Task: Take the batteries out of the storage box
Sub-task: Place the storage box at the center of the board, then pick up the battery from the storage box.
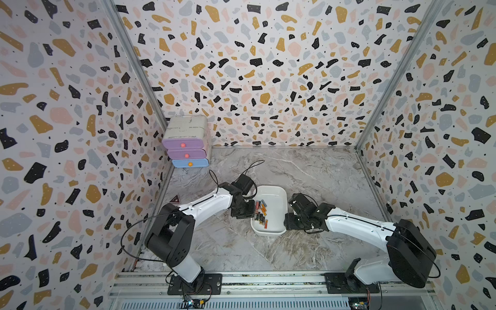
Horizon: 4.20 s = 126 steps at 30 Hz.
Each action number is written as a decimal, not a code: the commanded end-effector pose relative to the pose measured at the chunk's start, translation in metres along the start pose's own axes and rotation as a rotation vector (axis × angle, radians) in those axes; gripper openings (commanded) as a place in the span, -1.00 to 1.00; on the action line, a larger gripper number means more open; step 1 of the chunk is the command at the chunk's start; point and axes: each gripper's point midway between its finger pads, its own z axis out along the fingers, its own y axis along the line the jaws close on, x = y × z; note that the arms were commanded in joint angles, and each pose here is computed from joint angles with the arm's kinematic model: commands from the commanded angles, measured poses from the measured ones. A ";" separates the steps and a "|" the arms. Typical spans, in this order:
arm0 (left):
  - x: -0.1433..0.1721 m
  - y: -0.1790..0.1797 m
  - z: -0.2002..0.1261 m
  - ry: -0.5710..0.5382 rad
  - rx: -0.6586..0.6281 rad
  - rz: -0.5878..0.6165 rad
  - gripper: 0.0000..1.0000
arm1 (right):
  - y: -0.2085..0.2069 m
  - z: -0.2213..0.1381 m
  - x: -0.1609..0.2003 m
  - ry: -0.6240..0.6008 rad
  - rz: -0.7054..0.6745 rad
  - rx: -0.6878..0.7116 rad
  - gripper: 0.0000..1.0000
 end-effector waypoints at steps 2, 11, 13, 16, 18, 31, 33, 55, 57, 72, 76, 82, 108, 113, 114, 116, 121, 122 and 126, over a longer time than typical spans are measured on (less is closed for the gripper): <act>-0.009 -0.001 -0.043 -0.099 -0.011 -0.007 -0.16 | -0.017 -0.037 -0.006 0.000 -0.138 0.115 0.27; -0.016 -0.013 -0.088 -0.233 0.095 -0.001 -0.05 | 0.027 -0.079 -0.023 0.031 -0.327 -0.037 0.25; -0.018 0.002 -0.091 -0.275 0.101 -0.024 -0.07 | 0.054 -0.076 -0.026 0.075 -0.372 -0.139 0.21; -0.022 0.026 -0.107 -0.366 0.105 -0.069 -0.07 | 0.077 -0.063 -0.035 0.138 -0.420 -0.185 0.09; -0.021 0.039 -0.118 -0.423 0.078 -0.072 -0.03 | 0.078 -0.051 -0.047 0.138 -0.439 -0.140 0.04; 0.011 0.066 -0.086 -0.381 0.043 -0.072 0.12 | 0.086 0.036 -0.086 0.200 -0.554 0.045 -0.13; 0.013 0.067 -0.081 -0.372 0.047 -0.074 0.12 | 0.089 0.046 -0.092 0.199 -0.557 0.055 -0.15; 0.019 0.076 -0.070 -0.354 0.022 -0.085 0.11 | 0.091 0.101 -0.095 0.233 -0.520 0.084 -0.29; 0.019 0.075 -0.068 -0.350 0.027 -0.088 0.11 | 0.089 0.103 -0.093 0.242 -0.516 0.095 -0.28; 0.024 0.079 -0.064 -0.337 0.018 -0.091 0.11 | 0.073 0.107 -0.094 0.240 -0.470 0.208 -0.68; 0.023 0.076 -0.064 -0.342 0.028 -0.090 0.11 | 0.071 0.107 -0.098 0.231 -0.464 0.211 -0.77; 0.021 0.074 -0.065 -0.337 0.037 -0.088 0.11 | 0.076 0.094 -0.097 0.233 -0.452 0.178 -0.57; 0.015 0.071 -0.061 -0.321 0.038 -0.078 0.11 | 0.063 0.085 -0.084 0.254 -0.442 0.174 -0.49; 0.019 0.074 -0.056 -0.312 0.030 -0.083 0.10 | 0.063 0.097 -0.078 0.283 -0.442 0.160 -0.48; 0.019 0.075 -0.055 -0.309 0.028 -0.085 0.11 | 0.063 0.098 -0.078 0.281 -0.441 0.160 -0.50; 0.019 0.075 -0.055 -0.306 0.027 -0.084 0.11 | 0.061 0.100 -0.078 0.285 -0.443 0.170 -0.56; 0.016 0.072 -0.059 -0.315 0.035 -0.081 0.11 | 0.059 0.099 -0.078 0.280 -0.446 0.178 -0.80; 0.015 0.071 -0.061 -0.318 0.037 -0.080 0.11 | 0.059 0.098 -0.079 0.279 -0.446 0.179 -0.86; 0.013 0.071 -0.065 -0.330 0.035 -0.078 0.11 | 0.065 0.082 -0.082 0.267 -0.450 0.161 -1.00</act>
